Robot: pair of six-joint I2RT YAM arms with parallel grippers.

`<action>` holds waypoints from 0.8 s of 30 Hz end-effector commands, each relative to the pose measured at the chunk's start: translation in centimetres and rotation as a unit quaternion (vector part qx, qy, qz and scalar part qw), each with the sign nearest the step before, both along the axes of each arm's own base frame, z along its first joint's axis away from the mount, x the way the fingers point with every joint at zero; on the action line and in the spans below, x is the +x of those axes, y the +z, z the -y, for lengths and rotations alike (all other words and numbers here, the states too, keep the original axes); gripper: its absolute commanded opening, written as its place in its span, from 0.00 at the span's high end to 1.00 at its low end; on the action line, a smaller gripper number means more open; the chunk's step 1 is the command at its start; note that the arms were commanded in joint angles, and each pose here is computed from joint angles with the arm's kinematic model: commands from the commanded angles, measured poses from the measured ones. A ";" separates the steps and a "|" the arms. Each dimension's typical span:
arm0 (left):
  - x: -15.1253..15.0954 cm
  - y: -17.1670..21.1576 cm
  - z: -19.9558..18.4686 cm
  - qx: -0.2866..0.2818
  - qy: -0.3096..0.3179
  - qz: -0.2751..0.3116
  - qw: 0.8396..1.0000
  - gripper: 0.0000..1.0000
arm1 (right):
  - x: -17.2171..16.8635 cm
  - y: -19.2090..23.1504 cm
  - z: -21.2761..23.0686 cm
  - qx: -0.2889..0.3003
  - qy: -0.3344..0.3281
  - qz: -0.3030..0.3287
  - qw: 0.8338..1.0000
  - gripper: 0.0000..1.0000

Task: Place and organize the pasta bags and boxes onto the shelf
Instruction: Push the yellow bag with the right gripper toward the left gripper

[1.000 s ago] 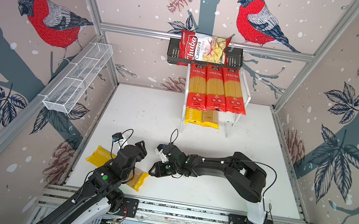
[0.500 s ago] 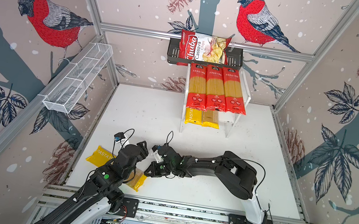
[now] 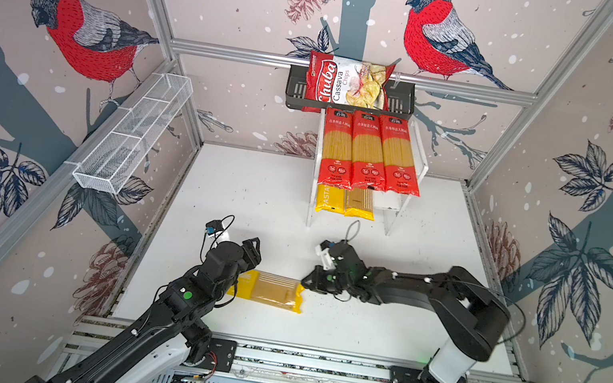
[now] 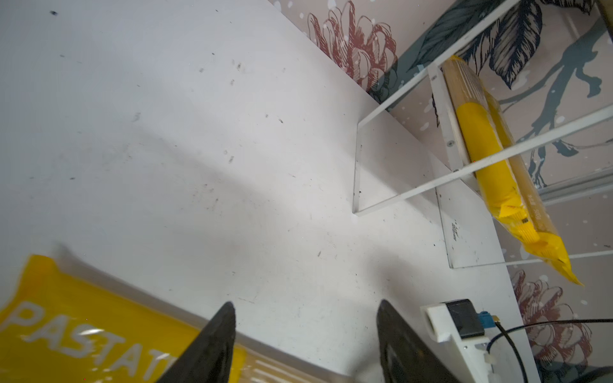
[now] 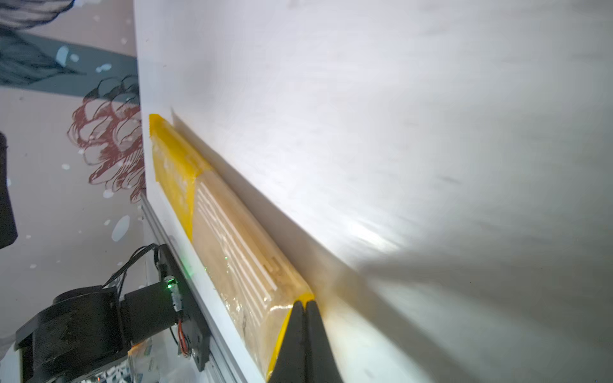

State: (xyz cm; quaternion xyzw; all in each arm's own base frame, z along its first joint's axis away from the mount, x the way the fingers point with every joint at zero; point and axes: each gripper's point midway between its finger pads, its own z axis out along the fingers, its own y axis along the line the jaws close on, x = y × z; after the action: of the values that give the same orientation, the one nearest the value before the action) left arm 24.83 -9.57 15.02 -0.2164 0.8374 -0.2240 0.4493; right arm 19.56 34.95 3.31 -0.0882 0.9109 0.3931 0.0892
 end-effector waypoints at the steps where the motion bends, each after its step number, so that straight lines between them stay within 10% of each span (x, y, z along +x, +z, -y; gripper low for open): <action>1: 0.9 1.8 3.4 -0.031 -0.058 0.032 0.997 0.33 | 1.2 -0.8 4.4 -0.026 -0.060 0.010 0.998 0.98; 7: 0.2 0.2 8.4 -0.021 -0.115 0.019 0.993 0.33 | 0.1 -0.6 8.2 0.000 -0.140 -0.018 0.990 0.96; 16: -2.3 -4.4 9.0 -0.029 -0.123 -0.045 0.991 0.36 | -5.3 2.1 2.2 0.007 0.076 0.016 0.997 0.80; 24: -4.5 -7.3 6.0 -0.018 -0.078 -0.097 0.992 0.40 | -2.3 2.2 2.0 0.006 0.088 0.060 0.994 0.62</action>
State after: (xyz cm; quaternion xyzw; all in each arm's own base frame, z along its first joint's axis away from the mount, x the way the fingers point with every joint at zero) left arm 21.05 -17.26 9.26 -0.1468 0.8780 -0.2816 0.3580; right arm 17.48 32.23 5.59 -0.1580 0.8998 0.3923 0.1068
